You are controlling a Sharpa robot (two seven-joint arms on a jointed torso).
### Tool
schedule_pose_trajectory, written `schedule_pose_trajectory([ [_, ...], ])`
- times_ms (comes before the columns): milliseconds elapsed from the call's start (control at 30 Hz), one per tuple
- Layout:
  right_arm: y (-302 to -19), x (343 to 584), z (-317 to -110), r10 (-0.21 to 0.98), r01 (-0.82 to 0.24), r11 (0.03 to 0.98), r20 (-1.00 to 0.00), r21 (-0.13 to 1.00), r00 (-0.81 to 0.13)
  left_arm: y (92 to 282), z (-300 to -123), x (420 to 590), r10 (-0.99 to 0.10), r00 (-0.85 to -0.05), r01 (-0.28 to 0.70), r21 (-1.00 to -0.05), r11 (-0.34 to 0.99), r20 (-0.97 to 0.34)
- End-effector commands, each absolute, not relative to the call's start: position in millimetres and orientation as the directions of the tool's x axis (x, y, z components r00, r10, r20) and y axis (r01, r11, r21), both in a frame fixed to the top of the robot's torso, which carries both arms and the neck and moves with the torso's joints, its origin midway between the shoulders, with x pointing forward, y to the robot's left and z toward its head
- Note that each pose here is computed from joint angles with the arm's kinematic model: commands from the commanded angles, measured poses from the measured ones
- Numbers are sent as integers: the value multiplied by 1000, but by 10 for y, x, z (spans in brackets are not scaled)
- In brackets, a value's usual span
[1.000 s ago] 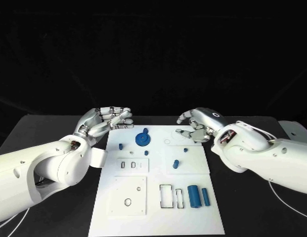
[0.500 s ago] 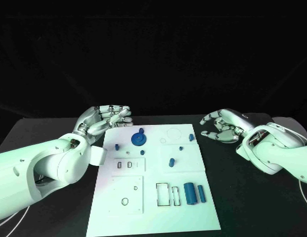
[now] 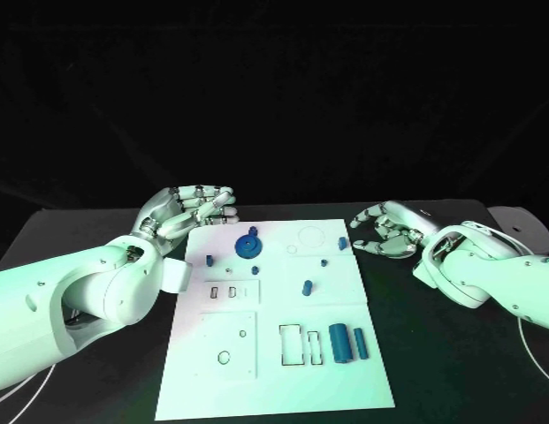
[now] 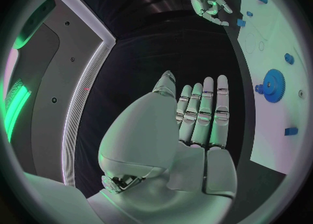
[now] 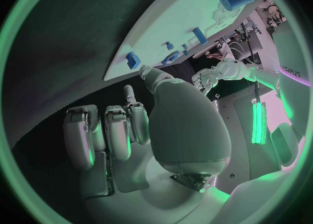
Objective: Assemble the parts on the task board
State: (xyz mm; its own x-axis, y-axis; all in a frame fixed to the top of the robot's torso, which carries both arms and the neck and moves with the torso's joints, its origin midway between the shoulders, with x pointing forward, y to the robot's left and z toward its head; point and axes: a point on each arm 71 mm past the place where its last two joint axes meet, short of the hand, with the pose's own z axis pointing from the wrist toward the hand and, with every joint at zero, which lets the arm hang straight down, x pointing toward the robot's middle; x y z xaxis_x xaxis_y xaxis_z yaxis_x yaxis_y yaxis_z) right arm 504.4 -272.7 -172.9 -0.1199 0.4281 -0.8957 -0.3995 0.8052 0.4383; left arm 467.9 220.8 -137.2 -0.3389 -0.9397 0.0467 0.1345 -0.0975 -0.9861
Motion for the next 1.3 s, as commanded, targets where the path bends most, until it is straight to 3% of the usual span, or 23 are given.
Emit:
schedule_pose_trajectory([
  [33, -2690, 5075, -1794, 423, -390, 800, -890, 455, -169, 2179, -1361, 4675, -932, -359, 137, -984, -112, 56],
  [1300, -2496, 5218, -1935, 395, -377, 811, -894, 448, -213, 2180, -1363, 4674, -932, -358, 135, -985, -111, 56],
])
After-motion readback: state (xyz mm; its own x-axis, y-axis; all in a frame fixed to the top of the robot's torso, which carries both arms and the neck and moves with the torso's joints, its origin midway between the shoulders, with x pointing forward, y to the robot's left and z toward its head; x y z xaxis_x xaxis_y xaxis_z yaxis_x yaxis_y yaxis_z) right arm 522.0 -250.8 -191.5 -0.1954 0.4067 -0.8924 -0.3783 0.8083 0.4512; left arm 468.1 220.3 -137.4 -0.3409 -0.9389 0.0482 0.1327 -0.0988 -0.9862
